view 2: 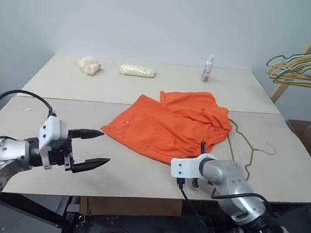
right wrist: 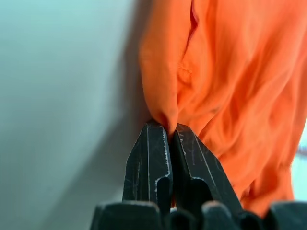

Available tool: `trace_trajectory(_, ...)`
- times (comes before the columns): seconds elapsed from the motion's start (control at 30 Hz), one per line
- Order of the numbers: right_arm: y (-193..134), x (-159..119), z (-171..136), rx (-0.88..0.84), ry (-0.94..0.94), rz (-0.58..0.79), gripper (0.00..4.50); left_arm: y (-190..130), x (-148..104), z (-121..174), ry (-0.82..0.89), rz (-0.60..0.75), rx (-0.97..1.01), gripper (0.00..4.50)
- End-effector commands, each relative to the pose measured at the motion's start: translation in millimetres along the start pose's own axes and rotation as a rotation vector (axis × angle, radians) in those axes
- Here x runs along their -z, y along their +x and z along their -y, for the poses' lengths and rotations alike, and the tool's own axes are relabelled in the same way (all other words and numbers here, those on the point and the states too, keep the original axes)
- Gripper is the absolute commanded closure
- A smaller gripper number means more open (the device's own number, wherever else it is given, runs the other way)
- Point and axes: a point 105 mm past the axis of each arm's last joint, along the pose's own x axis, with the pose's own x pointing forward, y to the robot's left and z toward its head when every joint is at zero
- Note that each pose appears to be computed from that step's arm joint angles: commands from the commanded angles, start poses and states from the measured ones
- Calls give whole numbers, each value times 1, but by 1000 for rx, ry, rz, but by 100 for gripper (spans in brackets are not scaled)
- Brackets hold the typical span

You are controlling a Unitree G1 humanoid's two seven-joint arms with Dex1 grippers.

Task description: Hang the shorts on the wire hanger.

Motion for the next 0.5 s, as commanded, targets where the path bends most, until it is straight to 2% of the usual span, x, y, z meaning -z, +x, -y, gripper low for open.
trace_trajectory(0.03,-26,-18,3,-13,-80,177,448,2,8,-4,132,-90,18,0)
trace_trajectory(0.23,-46,-7,-3,-40,-78,221,448,13,29,-13,260,-194,22,0)
trace_trajectory(0.5,-55,-2,2,-24,-55,219,448,29,62,-21,427,-353,97,0)
